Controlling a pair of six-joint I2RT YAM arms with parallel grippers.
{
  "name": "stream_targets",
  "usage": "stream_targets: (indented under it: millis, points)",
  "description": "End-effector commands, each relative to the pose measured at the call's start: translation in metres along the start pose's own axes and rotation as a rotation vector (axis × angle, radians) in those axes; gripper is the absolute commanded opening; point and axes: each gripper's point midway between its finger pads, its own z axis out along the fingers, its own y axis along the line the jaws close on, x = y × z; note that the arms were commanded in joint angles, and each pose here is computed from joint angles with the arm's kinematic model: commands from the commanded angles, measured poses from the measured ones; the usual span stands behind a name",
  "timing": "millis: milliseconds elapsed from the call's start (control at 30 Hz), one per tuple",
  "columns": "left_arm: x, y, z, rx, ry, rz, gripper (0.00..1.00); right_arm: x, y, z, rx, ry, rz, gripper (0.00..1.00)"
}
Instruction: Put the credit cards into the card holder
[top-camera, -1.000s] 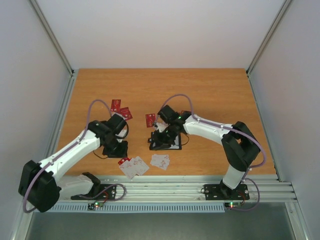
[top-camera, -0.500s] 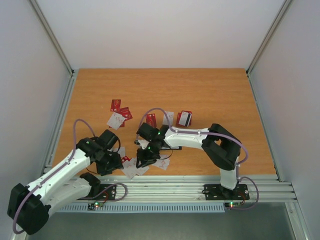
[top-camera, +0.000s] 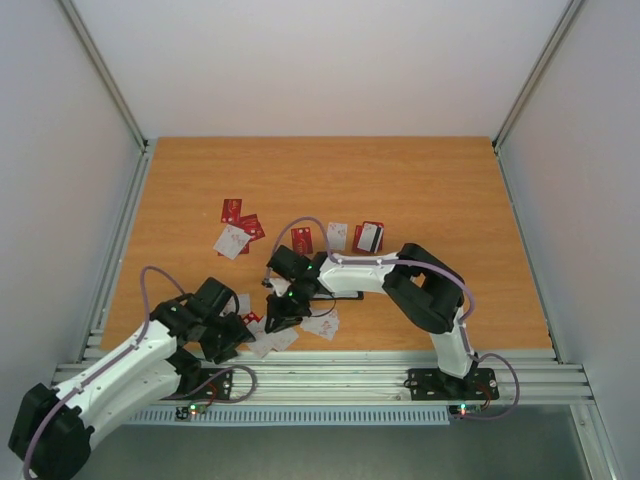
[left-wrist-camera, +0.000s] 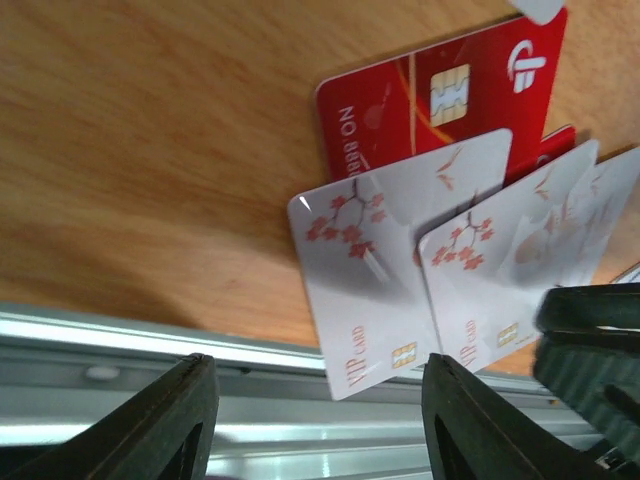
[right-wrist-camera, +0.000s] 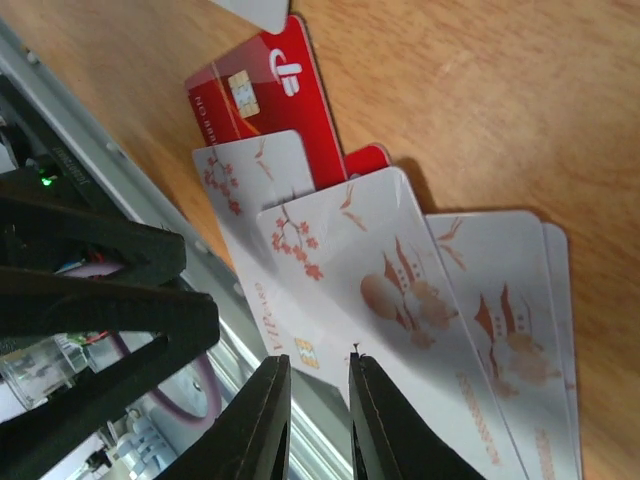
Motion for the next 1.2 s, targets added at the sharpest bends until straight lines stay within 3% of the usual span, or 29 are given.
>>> stream_targets:
  millis: [0,567,1167]
  points:
    - [-0.004,-0.019,0.008,0.099,-0.009,-0.030,0.57,-0.006,-0.002,0.009,-0.015,0.003,0.002,0.18]
    - [-0.005,-0.011,0.037,0.112,-0.021,-0.067,0.48,0.007,-0.050,0.029,0.008,0.036,0.106,0.16]
    - [-0.022,-0.034,0.032,0.249,-0.127,-0.036,0.34,0.018,-0.064,0.037,0.013,0.063,0.135,0.15]
